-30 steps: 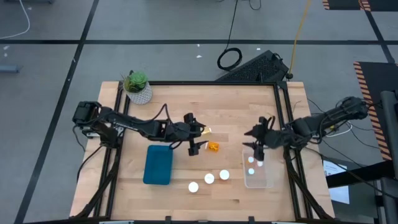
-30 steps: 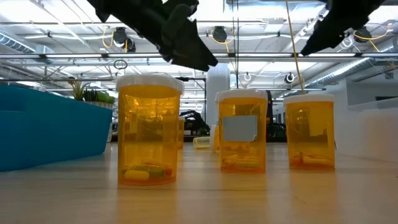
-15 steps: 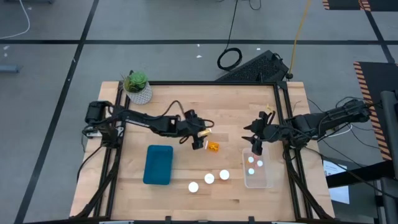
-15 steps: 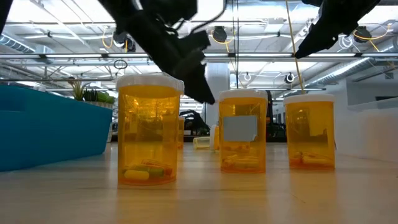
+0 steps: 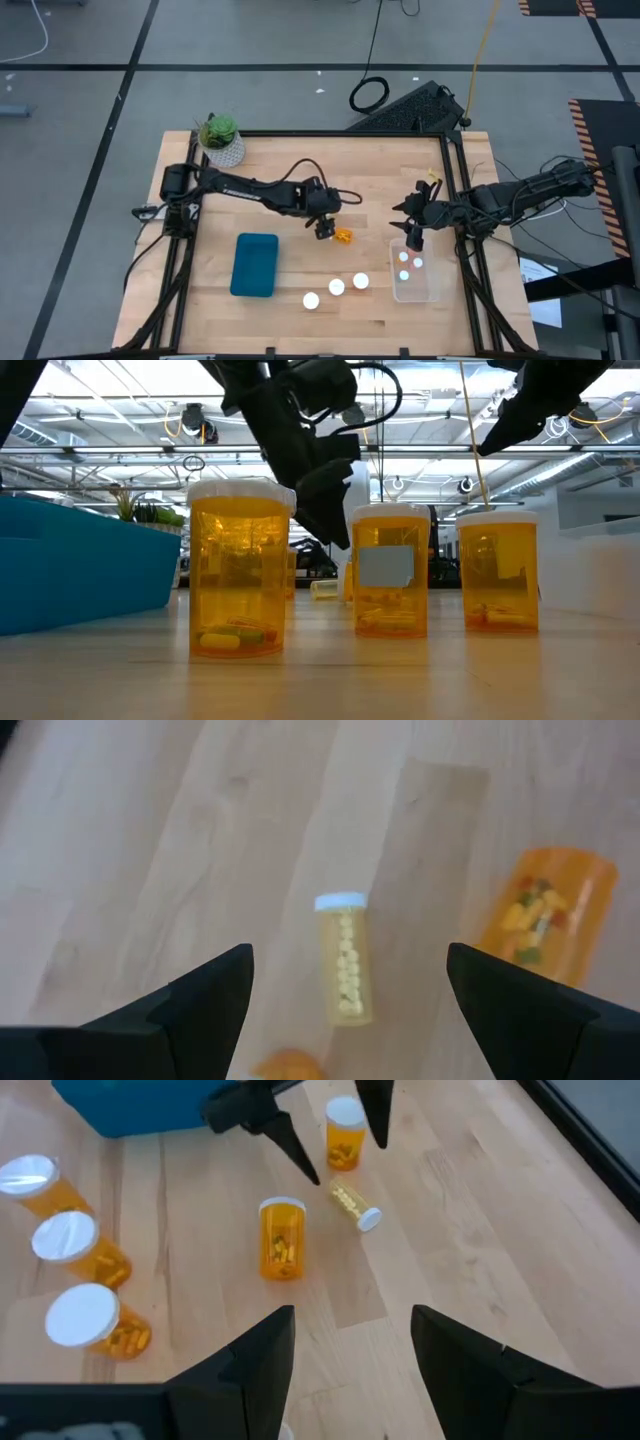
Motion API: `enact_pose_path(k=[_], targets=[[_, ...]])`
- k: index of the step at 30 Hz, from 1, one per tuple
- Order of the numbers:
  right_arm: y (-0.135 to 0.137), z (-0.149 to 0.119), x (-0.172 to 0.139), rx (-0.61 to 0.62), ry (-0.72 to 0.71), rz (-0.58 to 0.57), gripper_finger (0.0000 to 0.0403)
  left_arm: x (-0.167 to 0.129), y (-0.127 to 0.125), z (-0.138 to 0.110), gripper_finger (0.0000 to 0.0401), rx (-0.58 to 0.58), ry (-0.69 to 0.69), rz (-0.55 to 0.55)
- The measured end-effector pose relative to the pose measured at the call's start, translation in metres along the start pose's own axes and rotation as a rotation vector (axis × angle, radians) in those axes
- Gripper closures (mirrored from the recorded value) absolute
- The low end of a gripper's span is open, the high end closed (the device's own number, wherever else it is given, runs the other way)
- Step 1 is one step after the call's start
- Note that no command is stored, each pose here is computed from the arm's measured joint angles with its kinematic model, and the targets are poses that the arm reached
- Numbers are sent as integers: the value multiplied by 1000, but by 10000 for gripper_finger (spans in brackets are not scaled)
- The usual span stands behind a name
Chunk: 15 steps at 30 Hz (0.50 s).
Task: Pick and place medicine bottles into bin by pill shape (circle, oval)
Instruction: Put the yellow bottled tablet into the transparent bin
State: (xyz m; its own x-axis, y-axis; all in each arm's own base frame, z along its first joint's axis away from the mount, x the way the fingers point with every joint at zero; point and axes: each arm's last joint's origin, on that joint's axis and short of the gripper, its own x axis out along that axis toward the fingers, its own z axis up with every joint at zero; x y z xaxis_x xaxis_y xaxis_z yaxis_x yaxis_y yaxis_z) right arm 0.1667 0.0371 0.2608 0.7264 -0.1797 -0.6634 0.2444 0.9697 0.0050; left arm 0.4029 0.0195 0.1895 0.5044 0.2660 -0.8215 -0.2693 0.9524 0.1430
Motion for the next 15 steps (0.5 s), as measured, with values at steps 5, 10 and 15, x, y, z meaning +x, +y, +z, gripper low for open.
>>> enact_pose_path(k=[5, 10, 15], targets=[[0, 0, 0, 8, -3, 1, 206, 3, 9, 0, 66, 1, 9, 17], [1, 1, 0, 38, -4, 15, 206, 20, 9, -6, 66, 67, 44, 26], [1, 1, 0, 20, -3, 24, 206, 25, 4, -7, 66, 116, 38, 41]])
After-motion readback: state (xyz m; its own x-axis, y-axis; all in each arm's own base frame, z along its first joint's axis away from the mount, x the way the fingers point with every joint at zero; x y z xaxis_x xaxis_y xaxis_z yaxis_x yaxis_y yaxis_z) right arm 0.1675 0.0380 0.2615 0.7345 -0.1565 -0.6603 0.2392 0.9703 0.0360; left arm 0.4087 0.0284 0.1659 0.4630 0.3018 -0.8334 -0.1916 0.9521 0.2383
